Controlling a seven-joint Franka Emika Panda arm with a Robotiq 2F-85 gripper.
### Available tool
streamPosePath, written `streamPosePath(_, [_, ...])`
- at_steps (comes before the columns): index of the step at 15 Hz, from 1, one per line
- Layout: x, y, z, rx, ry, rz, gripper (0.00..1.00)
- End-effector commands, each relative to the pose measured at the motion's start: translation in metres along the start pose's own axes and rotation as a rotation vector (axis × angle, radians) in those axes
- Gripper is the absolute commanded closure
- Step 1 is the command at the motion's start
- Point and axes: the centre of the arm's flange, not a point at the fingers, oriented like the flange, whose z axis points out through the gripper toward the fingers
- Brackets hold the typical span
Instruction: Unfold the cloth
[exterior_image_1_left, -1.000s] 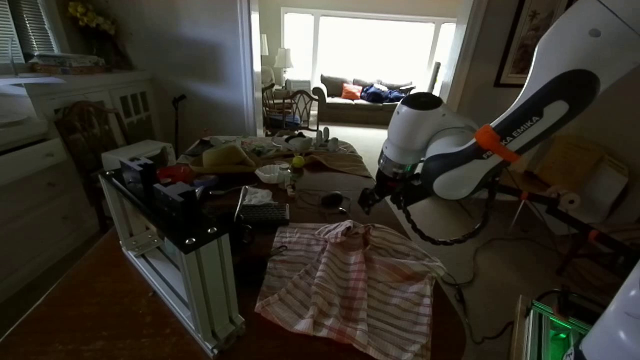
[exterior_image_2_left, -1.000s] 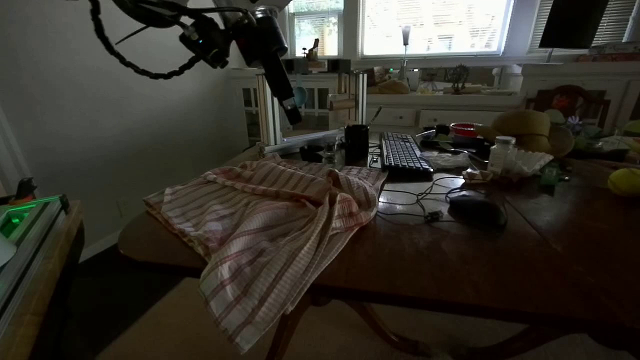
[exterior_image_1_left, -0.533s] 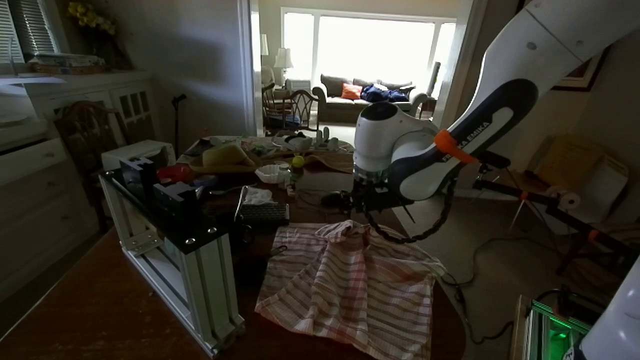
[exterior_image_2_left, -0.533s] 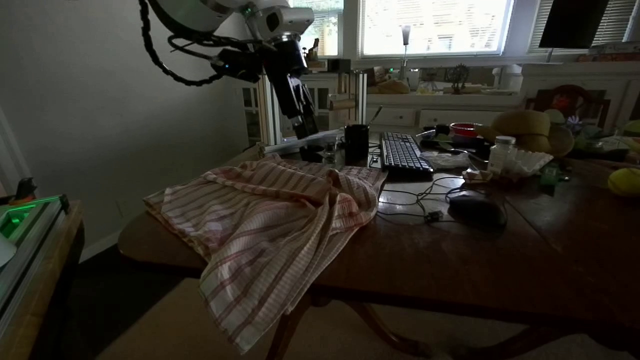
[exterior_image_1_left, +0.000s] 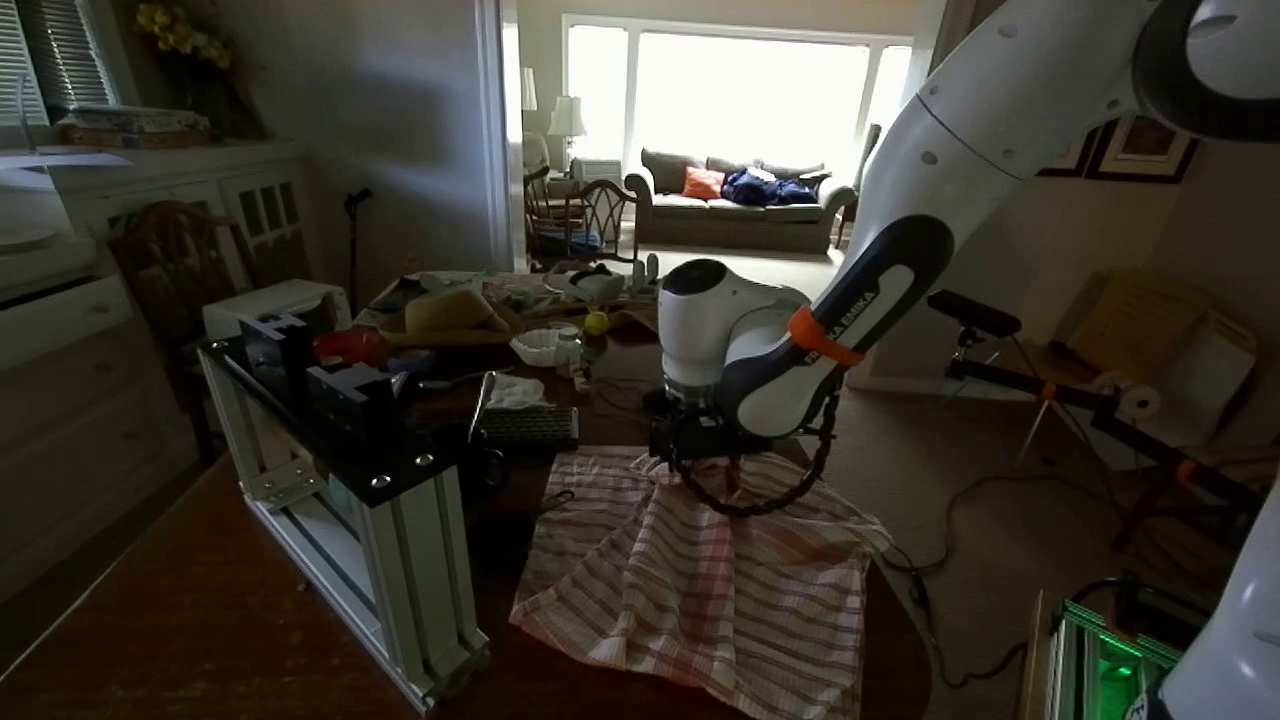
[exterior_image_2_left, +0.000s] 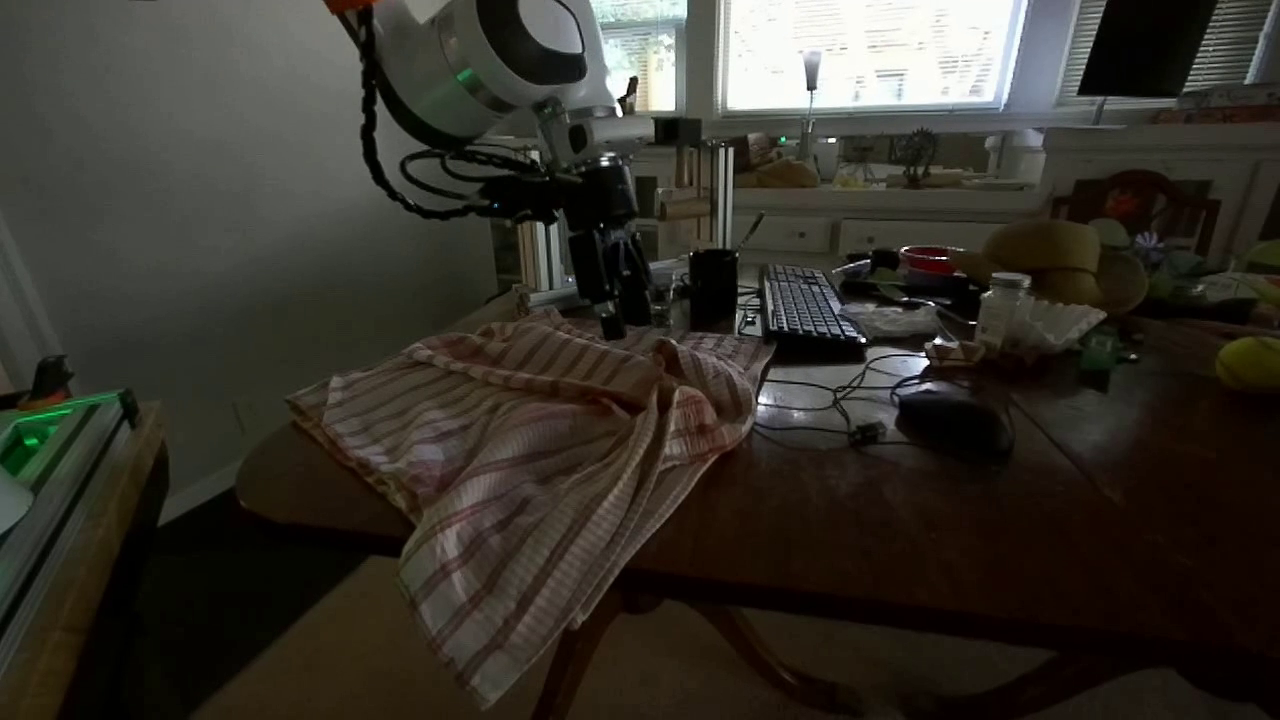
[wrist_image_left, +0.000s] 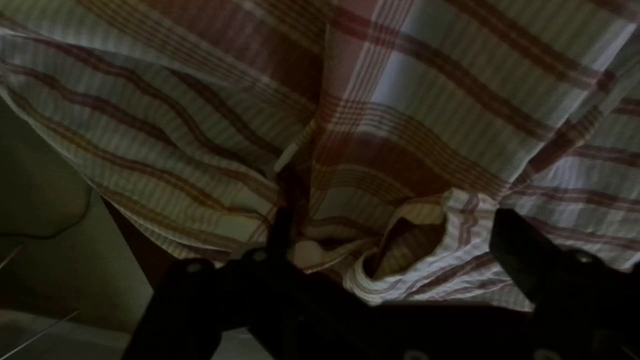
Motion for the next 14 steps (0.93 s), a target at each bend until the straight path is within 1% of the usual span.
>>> streamPosePath(1, [0.001,-0.004,0.002,-0.001,0.003,0.004,0.00])
streamPosePath(5, [0.004,-0.007,0.004,-0.001,0.007,0.010,0.00])
streamPosePath(6, [0.000,-0.008,0.007,-0.016,0.013,0.014,0.00])
streamPosePath(8, [-0.001,-0.015,0.011,-0.020,0.012,0.035,0.00])
streamPosePath(10, [-0.006,-0.023,0.014,-0.015,0.018,0.042,0.00])
streamPosePath(14, [-0.011,-0.037,0.019,0.028,0.045,0.086,0.00])
